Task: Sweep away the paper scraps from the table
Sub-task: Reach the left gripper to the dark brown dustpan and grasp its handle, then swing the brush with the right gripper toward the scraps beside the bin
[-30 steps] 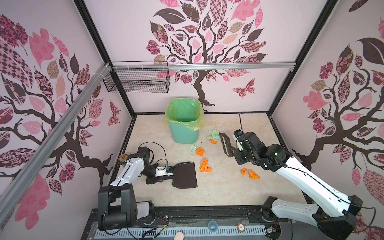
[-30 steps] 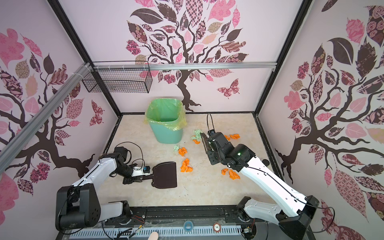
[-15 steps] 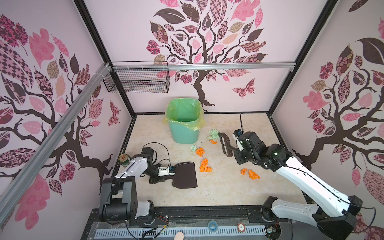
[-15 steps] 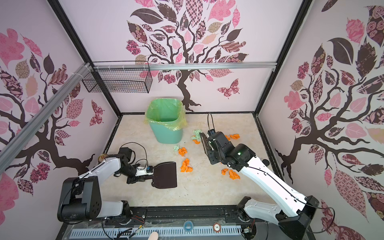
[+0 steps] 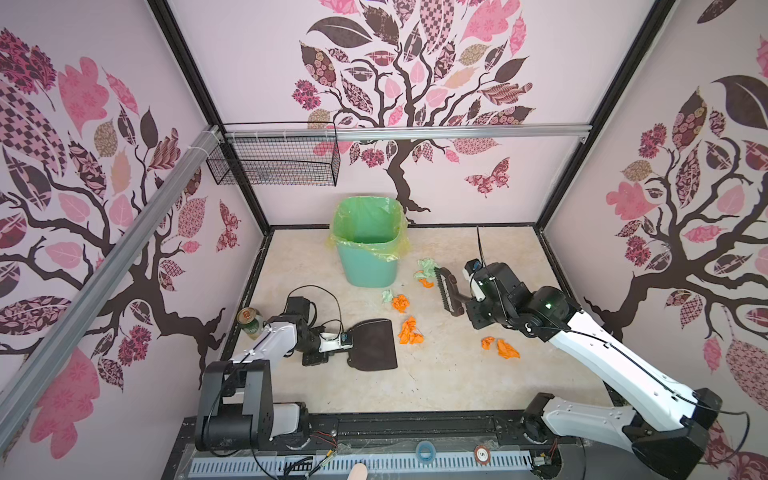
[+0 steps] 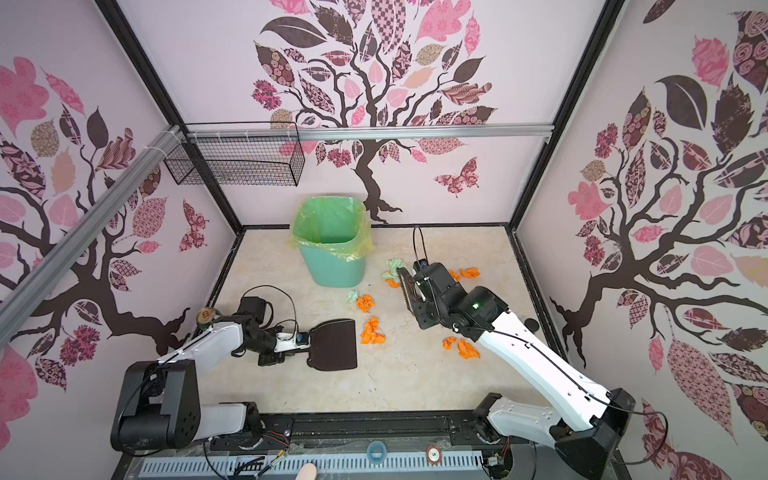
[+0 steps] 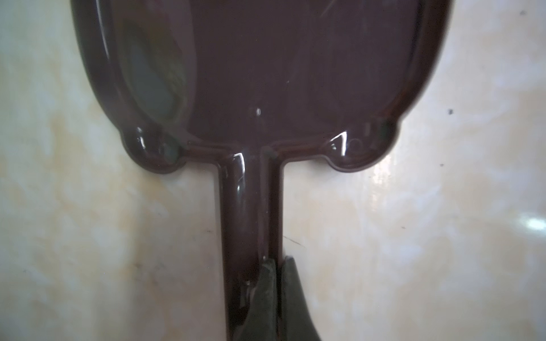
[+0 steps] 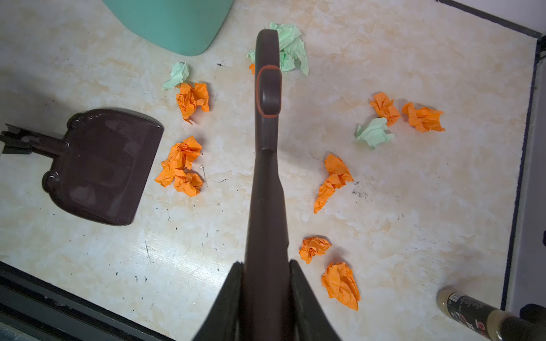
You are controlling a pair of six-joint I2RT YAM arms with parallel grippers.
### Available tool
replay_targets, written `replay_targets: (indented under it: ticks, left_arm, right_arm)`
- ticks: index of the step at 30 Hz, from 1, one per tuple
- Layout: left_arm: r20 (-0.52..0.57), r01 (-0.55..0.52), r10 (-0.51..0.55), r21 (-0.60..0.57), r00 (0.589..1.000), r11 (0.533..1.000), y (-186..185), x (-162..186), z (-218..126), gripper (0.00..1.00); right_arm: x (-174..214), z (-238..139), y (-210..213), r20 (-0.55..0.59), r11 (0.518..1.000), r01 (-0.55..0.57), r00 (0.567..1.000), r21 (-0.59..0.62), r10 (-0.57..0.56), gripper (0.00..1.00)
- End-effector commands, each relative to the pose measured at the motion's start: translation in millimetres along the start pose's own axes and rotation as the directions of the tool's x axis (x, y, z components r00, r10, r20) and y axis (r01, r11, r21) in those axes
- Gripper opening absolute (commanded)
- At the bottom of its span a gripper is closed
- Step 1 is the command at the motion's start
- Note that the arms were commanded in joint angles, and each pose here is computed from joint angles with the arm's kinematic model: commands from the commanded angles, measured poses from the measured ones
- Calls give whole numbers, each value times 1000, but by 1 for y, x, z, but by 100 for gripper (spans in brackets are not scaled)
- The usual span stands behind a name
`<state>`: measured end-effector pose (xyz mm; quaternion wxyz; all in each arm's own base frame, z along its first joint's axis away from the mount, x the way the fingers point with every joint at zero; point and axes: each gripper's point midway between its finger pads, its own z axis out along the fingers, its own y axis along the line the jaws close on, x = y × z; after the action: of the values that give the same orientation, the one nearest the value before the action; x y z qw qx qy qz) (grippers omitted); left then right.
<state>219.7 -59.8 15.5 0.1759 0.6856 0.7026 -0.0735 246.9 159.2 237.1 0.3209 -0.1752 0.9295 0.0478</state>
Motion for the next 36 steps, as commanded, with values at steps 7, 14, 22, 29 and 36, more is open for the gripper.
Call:
replay_targets:
  ticks: [7, 14, 22, 29, 36]
  left_arm:
    - [-105, 47, -36, 95, 994, 994, -32, 22, 18, 0]
    - [-62, 78, -73, 87, 995, 993, -28, 1, -17, 0]
    - [-33, 125, -124, 48, 992, 991, -13, -13, -40, 0]
    - [-110, 154, -156, -23, 982, 988, 0, 3, -37, 0]
    - [-93, 180, -183, -40, 979, 983, 3, 1, -36, 0]
  right_arm:
    - [-17, -7, -1, 22, 1000, -10, 1000, 4, 10, 0]
    - [-28, -3, -39, -40, 990, -36, 998, 137, 42, 0]
    - [-91, 36, -82, -210, 923, 149, 975, 356, -77, 0]
    - [-137, 114, -98, -358, 798, 389, 904, 460, -234, 0]
    - [-157, 151, -93, -386, 730, 552, 826, 403, -411, 0]
